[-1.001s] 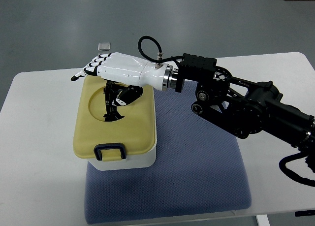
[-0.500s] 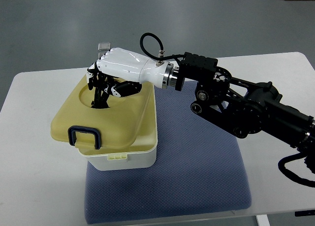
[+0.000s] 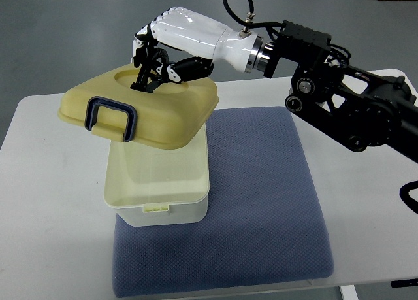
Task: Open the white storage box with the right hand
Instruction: 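Lift the yellow lid off the white box with the right hand, then move the lid beside the box and lower it onto the cushion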
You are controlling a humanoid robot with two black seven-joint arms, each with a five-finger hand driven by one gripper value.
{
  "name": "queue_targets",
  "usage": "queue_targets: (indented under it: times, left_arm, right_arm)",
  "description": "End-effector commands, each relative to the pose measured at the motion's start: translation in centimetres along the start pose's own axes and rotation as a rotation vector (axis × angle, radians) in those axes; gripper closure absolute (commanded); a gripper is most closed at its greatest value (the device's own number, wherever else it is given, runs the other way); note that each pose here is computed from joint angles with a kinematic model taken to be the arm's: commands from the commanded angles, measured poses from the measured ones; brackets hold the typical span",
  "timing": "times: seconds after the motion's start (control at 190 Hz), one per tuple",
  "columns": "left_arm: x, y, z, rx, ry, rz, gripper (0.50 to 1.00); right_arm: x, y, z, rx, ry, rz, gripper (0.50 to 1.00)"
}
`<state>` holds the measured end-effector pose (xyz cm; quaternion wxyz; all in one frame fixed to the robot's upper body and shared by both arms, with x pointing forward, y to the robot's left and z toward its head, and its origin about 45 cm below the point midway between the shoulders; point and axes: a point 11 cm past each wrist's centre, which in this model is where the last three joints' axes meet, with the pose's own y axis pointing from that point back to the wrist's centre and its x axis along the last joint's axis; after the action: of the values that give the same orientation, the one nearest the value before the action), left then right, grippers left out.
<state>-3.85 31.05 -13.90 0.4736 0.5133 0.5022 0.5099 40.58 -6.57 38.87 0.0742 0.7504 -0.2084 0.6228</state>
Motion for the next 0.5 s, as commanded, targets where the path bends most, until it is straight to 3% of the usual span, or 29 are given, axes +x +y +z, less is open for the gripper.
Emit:
queue_targets:
  times: [0.0,0.263,0.495]
  left_arm:
    - [-0.1,0.0,0.0,0.0,-0.001,-0.002,0.5]
    - [-0.3,0.0,0.0,0.0,-0.001,-0.009,0.5]
    - [-0.3,0.0,0.0,0.0,-0.001,-0.01,0.5]
  right_arm:
    - [1.5,2.0,1.2,-0.032,0.011,0.008,1.0]
    - [3.7,8.0,4.4,-0.109,0.026,-0.003,1.0]
    - [-0.1,14.1,7.5,-0.209,-0.024,-0.088,1.0]
